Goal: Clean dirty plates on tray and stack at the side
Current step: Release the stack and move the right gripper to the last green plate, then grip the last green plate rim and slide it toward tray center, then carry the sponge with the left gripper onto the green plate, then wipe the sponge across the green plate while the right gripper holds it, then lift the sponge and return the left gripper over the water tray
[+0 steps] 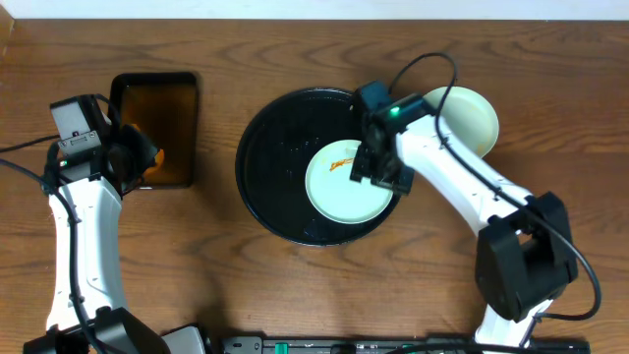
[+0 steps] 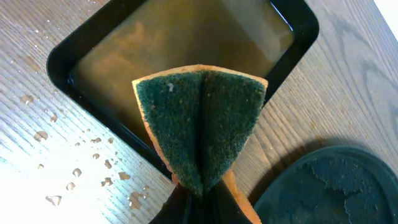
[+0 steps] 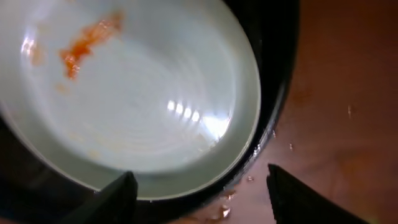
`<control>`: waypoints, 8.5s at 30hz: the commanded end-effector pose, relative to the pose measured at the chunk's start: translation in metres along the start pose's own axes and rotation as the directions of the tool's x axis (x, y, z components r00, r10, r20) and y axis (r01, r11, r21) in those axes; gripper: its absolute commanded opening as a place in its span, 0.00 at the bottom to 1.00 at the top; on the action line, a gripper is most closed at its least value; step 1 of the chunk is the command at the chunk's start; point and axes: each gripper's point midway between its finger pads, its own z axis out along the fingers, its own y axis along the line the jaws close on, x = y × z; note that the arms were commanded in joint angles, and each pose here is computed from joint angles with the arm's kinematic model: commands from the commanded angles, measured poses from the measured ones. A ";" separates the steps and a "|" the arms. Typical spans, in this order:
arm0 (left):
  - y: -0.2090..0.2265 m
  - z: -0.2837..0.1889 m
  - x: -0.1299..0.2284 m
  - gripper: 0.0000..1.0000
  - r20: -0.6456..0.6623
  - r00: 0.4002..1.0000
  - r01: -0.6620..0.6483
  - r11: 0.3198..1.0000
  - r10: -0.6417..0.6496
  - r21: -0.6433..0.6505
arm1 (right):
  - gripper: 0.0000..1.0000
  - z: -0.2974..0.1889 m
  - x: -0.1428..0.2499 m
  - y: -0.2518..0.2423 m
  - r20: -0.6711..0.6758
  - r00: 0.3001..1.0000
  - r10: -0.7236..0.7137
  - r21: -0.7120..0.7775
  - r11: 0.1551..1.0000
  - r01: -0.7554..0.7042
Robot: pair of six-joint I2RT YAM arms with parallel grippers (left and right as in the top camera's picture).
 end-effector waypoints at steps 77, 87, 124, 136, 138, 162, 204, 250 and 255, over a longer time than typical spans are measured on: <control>-0.108 -0.010 0.085 0.08 -0.155 0.928 -0.266 0.895 0.338 0.357 | 0.08 0.065 0.000 0.053 0.254 0.902 -0.350 -0.076 0.922 0.379; -0.121 -0.008 0.111 0.08 -0.169 0.897 -0.331 0.875 0.408 0.353 | 0.07 0.063 -0.024 0.044 0.265 0.921 -0.286 -0.117 0.939 0.325; -0.195 0.079 0.233 0.08 -0.312 0.806 -0.344 0.828 0.502 0.443 | 0.01 0.087 -0.053 0.054 0.305 0.921 -0.243 -0.182 0.934 0.307; -0.129 0.128 0.219 0.08 -0.286 0.821 -0.493 0.866 0.494 0.080 | 0.01 0.089 -0.052 0.048 0.300 0.921 -0.250 -0.152 0.940 0.305; -0.120 0.129 0.212 0.08 -0.269 0.817 -0.523 0.852 0.511 0.028 | 0.01 0.089 -0.052 0.048 0.300 0.920 -0.251 -0.152 0.940 0.306; -0.186 0.105 0.225 0.08 -0.221 0.844 -0.426 0.860 0.490 0.280 | 0.01 0.088 -0.052 0.050 0.305 0.918 -0.254 -0.154 0.938 0.311; -0.130 0.112 0.257 0.08 -0.377 0.790 -0.488 0.868 0.484 0.092 | 0.01 0.089 -0.051 0.048 0.298 0.919 -0.256 -0.146 0.940 0.309; -0.099 0.021 0.110 0.08 -0.159 0.941 -0.290 0.953 0.300 0.082 | 0.17 0.110 -0.042 0.056 0.191 0.950 -0.246 -0.279 0.915 0.293; -0.096 0.020 0.111 0.08 -0.167 0.939 -0.291 0.954 0.300 0.075 | 0.01 0.116 -0.035 0.057 0.132 0.969 -0.210 -0.318 0.917 0.242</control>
